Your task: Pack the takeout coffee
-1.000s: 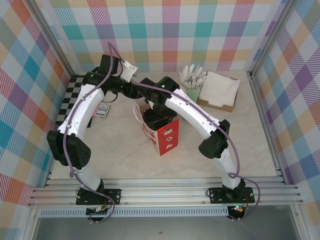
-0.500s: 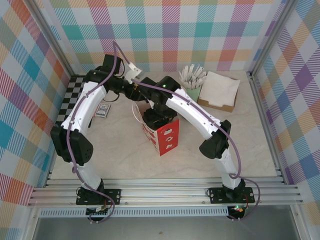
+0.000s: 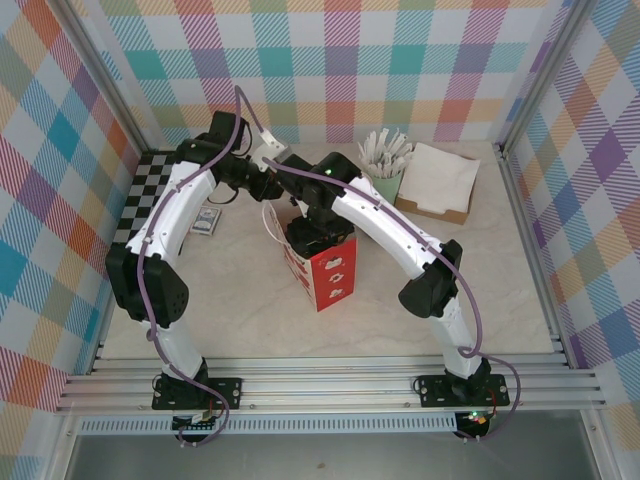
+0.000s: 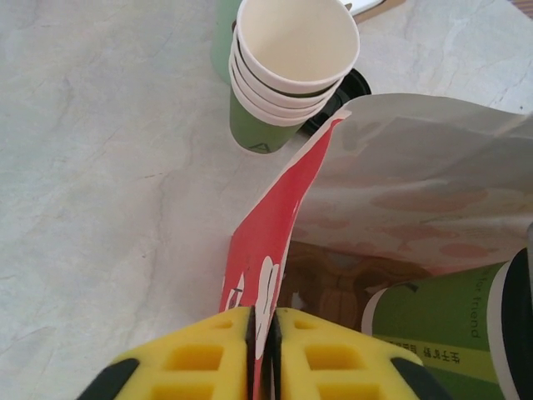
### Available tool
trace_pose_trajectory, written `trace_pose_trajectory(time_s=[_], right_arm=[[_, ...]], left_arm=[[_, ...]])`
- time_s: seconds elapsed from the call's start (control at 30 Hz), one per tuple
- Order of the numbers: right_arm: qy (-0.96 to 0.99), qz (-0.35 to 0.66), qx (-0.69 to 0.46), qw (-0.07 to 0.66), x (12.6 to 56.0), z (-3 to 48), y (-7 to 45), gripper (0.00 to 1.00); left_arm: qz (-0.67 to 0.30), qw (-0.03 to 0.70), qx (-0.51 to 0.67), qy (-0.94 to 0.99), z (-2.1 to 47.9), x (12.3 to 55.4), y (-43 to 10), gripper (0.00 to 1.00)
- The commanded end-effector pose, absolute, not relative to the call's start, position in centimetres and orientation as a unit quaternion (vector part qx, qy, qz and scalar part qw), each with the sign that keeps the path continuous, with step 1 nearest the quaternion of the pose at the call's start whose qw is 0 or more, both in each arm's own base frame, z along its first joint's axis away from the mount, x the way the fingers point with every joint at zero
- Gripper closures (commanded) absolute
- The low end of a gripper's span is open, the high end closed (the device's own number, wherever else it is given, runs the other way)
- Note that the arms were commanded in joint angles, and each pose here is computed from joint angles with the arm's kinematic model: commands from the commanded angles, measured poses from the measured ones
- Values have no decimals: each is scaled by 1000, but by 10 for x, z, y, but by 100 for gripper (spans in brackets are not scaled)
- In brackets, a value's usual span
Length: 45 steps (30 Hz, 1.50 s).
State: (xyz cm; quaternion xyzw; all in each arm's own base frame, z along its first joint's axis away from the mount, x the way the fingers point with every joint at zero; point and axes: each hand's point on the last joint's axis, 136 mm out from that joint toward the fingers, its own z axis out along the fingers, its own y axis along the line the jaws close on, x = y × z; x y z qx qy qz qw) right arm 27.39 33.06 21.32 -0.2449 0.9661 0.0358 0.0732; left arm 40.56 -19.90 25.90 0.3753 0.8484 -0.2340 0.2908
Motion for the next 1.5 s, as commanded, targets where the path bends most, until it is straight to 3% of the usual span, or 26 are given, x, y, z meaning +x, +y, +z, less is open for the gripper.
trace_pose_trajectory(time_s=[0.0,0.17,0.43,0.7,0.97,1.47], right_arm=[[973,-11,-232,-8,245,204,302,40],[974,-25,-227,-8,248,199,300,40],[973,-81,-214,5,260,186,288,41],[973,-1,-205,107,280,236,311,41],[972,-10,-197,125,276,255,296,41],[975,-30,-218,20,253,211,295,40]], left_arm=[[-246,299,389,836,273,398,-206,91],[-258,302,391,830,277,397,-209,100],[-297,304,383,820,288,392,-219,100],[-309,296,380,820,284,391,-222,100],[-313,302,384,814,288,391,-223,100],[-313,308,382,813,294,393,-224,100]])
